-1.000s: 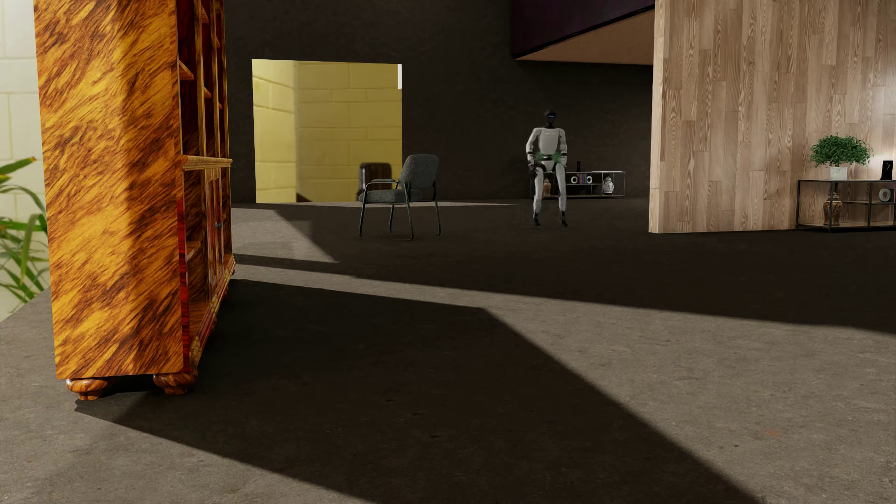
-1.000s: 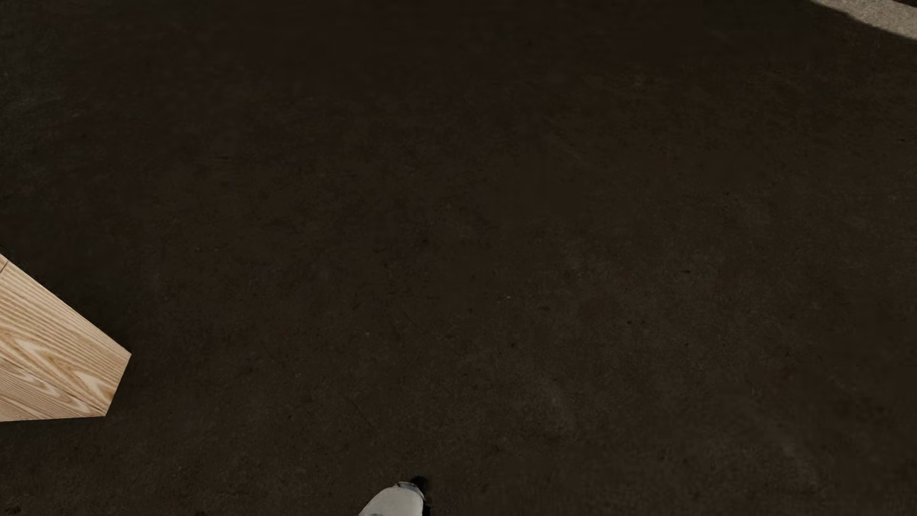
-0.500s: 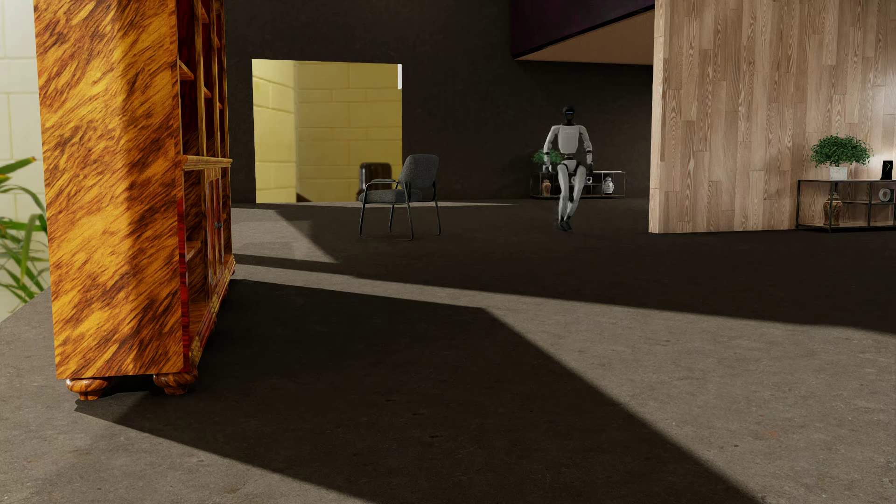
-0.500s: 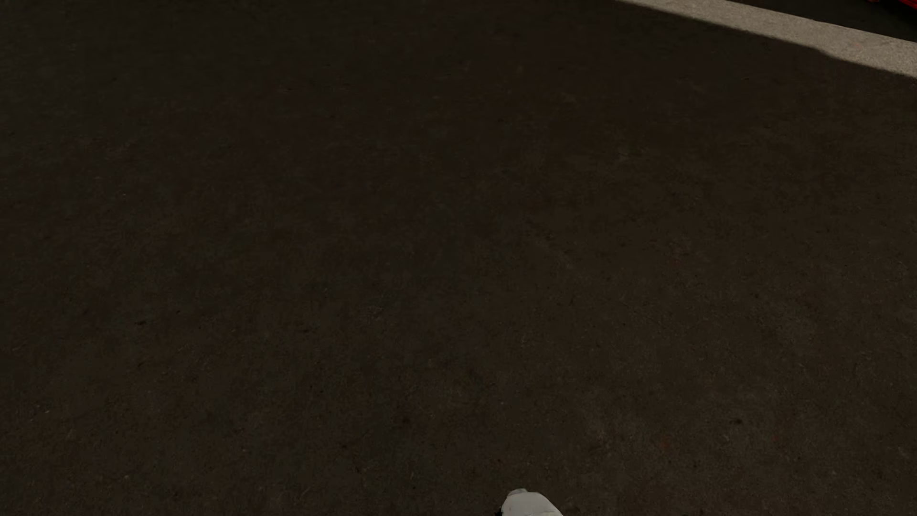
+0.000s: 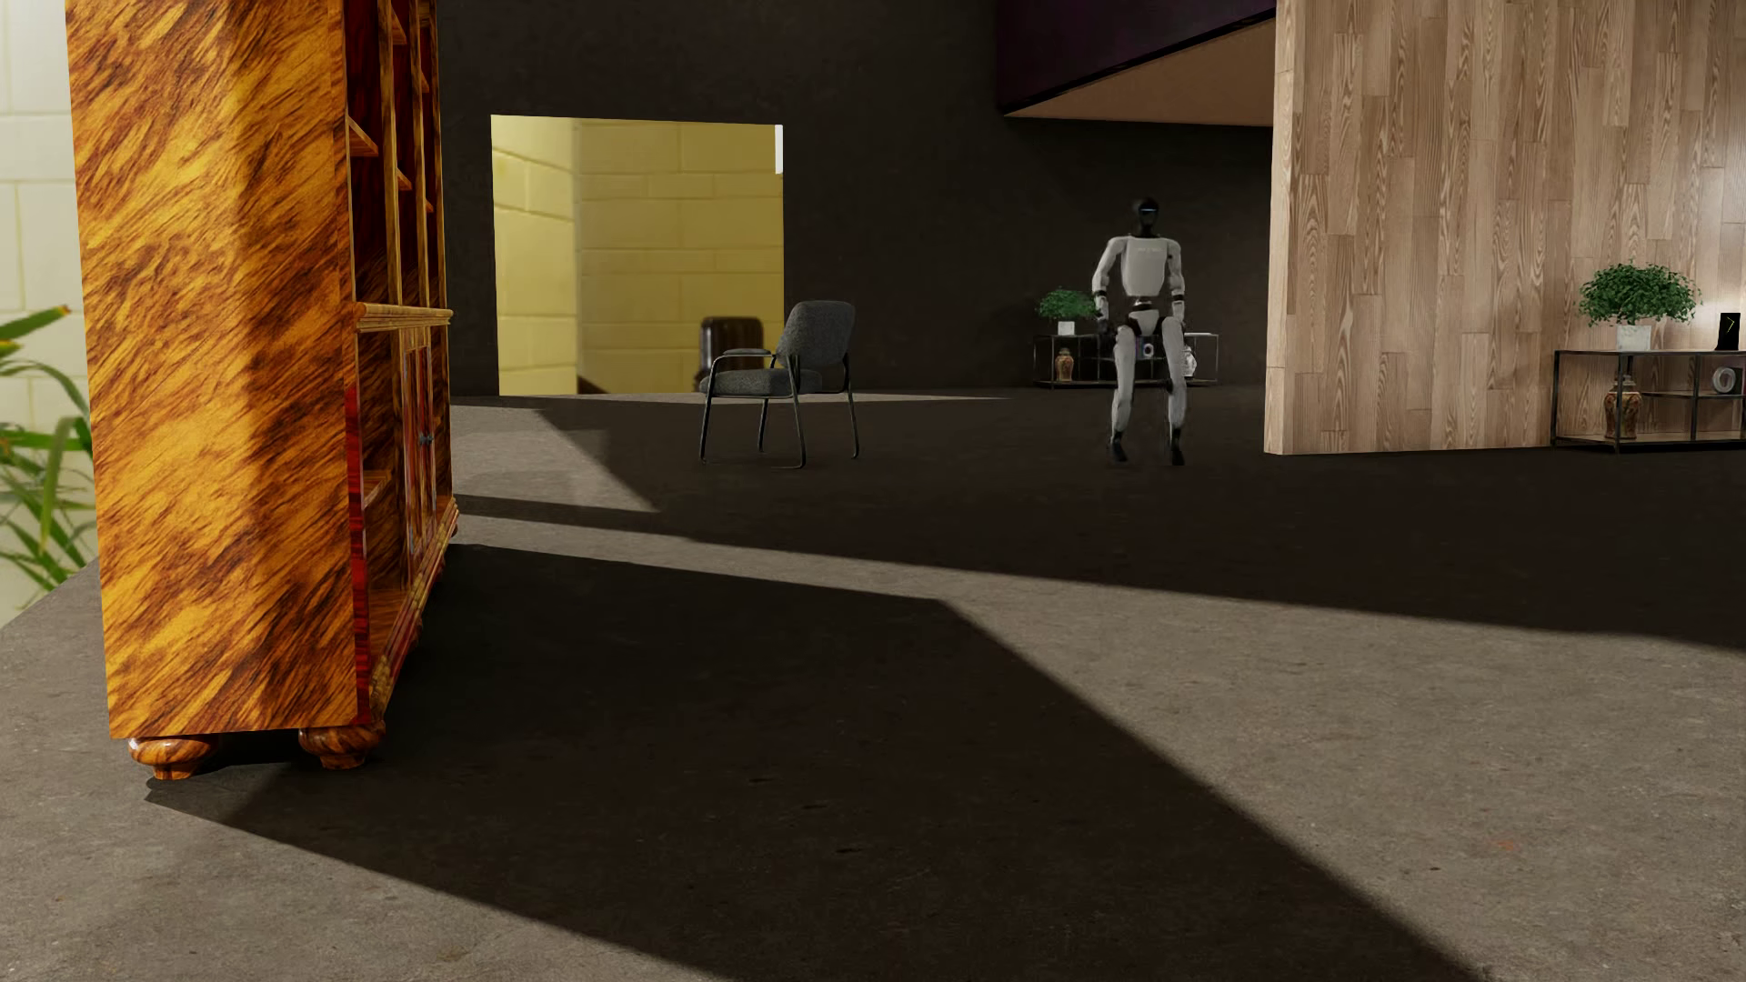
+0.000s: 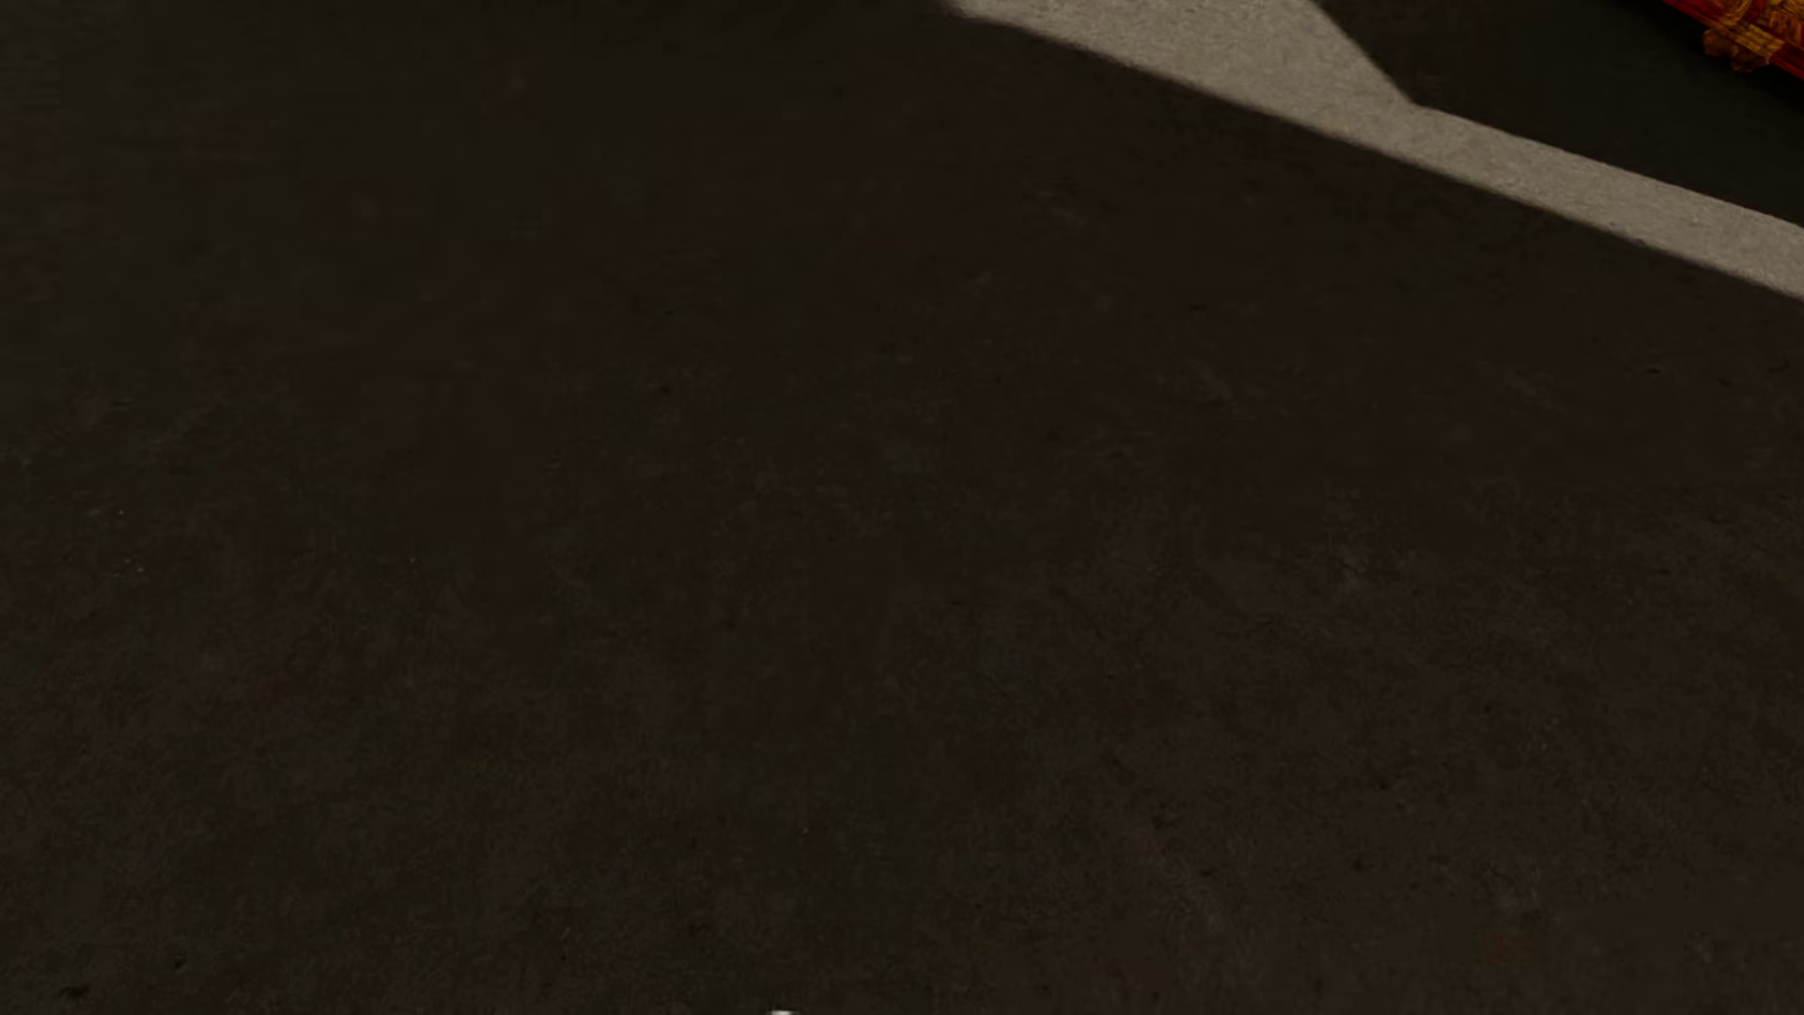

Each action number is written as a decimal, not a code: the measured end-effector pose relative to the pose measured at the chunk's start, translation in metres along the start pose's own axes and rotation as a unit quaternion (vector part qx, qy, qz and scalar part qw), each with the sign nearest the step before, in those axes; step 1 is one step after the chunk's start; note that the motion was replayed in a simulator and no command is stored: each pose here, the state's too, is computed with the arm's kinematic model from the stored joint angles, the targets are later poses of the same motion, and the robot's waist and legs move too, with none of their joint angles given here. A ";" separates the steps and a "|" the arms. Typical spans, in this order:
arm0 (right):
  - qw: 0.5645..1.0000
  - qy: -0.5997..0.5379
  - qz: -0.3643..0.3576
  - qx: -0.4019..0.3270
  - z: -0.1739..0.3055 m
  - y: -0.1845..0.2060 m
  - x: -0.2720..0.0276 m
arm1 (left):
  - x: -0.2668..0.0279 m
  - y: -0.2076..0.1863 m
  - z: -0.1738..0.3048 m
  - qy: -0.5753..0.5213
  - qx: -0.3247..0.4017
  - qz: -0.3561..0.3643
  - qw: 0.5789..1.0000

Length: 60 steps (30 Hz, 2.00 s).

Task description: Go to the shelves

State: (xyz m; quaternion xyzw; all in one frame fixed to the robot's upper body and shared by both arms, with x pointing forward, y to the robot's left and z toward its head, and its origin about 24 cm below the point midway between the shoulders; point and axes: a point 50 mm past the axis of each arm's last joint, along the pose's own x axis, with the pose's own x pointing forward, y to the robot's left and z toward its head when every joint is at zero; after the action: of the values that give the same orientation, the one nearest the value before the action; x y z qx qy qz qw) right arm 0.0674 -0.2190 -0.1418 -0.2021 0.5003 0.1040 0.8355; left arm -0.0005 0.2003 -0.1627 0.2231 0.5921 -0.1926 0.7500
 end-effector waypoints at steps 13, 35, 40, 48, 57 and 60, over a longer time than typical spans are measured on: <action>0.990 0.139 0.030 -0.011 -0.078 0.019 -0.028 | -0.001 0.053 0.037 -0.066 -0.006 0.070 0.995; 0.993 -0.117 -0.018 -0.009 0.056 -0.015 -0.003 | -0.014 -0.009 -0.046 0.071 -0.031 -0.001 0.997; 0.998 0.053 0.031 -0.020 -0.026 0.017 -0.003 | -0.002 0.044 -0.012 0.033 -0.015 0.060 0.998; 0.979 0.203 0.012 -0.015 -0.112 0.004 -0.046 | -0.026 0.146 0.136 -0.213 0.005 0.189 0.959; 0.992 0.125 0.011 0.021 -0.071 0.016 -0.024 | 0.005 0.043 0.041 -0.061 -0.044 0.065 0.995; 0.999 -0.029 -0.013 0.017 0.009 -0.005 -0.004 | -0.004 0.005 -0.022 0.040 -0.029 0.015 0.999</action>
State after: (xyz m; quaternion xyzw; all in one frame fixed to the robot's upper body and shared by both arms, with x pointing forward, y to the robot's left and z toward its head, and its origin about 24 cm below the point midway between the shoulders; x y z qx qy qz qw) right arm 0.0741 -0.2192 -0.1331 -0.1917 0.4750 0.0904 0.8541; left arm -0.0164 0.2167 -0.1629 0.2173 0.6236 -0.1546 0.7348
